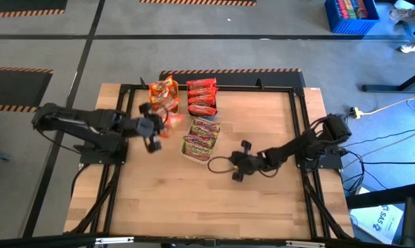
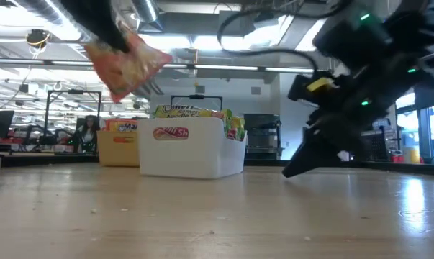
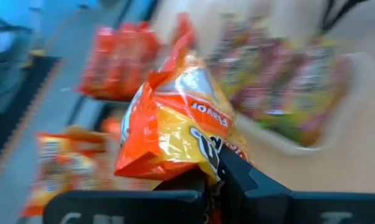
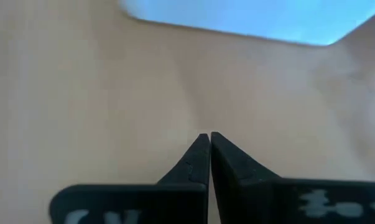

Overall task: Sort Maruchan noodles
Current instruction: Put the orange noodle pack into the yellow bin

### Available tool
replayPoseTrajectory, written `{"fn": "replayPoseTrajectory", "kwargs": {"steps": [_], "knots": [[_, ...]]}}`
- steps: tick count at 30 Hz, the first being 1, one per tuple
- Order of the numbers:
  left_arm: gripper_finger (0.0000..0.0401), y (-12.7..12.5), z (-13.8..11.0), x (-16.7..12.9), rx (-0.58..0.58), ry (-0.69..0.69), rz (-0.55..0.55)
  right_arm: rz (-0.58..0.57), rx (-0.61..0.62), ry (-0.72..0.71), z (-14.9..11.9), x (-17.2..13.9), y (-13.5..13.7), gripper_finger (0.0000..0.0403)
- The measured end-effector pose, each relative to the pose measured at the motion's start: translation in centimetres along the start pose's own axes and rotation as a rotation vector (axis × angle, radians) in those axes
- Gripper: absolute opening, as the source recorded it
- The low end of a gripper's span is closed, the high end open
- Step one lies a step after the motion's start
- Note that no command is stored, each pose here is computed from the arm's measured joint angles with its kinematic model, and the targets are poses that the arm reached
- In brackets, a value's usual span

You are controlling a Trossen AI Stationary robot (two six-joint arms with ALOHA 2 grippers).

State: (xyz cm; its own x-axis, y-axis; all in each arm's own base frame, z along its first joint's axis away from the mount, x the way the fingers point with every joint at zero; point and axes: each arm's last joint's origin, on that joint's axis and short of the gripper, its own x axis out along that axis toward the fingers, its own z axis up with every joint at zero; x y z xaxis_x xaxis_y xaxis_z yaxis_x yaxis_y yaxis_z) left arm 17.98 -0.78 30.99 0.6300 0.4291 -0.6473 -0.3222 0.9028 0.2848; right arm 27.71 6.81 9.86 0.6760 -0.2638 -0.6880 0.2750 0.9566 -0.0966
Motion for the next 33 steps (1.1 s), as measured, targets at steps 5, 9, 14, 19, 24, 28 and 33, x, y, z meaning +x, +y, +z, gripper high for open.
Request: {"fn": "replayPoseTrajectory", "kwargs": {"steps": [5, 9, 14, 19, 24, 28, 33], "knots": [[0.0009, 3.5, 0.1, 2.0, 0.068, 0.082, 0.095, -0.064, -0.093, 0.025, 0.7, 1.2, -2.8, 0.0], [0.0009, 5.9, 0.3, 4.1, 0.077, 0.122, 0.093, -0.074, -0.14, 0.046, 1.2, 2.0, -4.8, 0.0], [0.0009, 8.5, 0.7, 6.9, 0.087, 0.106, 0.067, -0.077, -0.149, 0.058, 1.6, 2.6, -6.7, 0.0], [0.0009, 10.8, -0.3, 9.4, 0.066, 0.189, 0.064, -0.047, -0.141, 0.066, 1.6, 2.7, -7.2, 0.0], [0.001, 12.5, -1.2, 10.5, 0.134, 0.296, 0.178, -0.047, -0.155, 0.068, 1.4, 2.7, -7.1, 0.0], [0.001, 13.4, -1.5, 10.4, 0.209, 0.356, 0.266, -0.049, -0.157, 0.067, 1.3, 2.7, -7.1, 0.0], [0.001, 13.1, -1.1, 10.2, 0.268, 0.298, 0.203, -0.041, -0.166, 0.05, 1.4, 2.7, -7.1, 0.0]]}}
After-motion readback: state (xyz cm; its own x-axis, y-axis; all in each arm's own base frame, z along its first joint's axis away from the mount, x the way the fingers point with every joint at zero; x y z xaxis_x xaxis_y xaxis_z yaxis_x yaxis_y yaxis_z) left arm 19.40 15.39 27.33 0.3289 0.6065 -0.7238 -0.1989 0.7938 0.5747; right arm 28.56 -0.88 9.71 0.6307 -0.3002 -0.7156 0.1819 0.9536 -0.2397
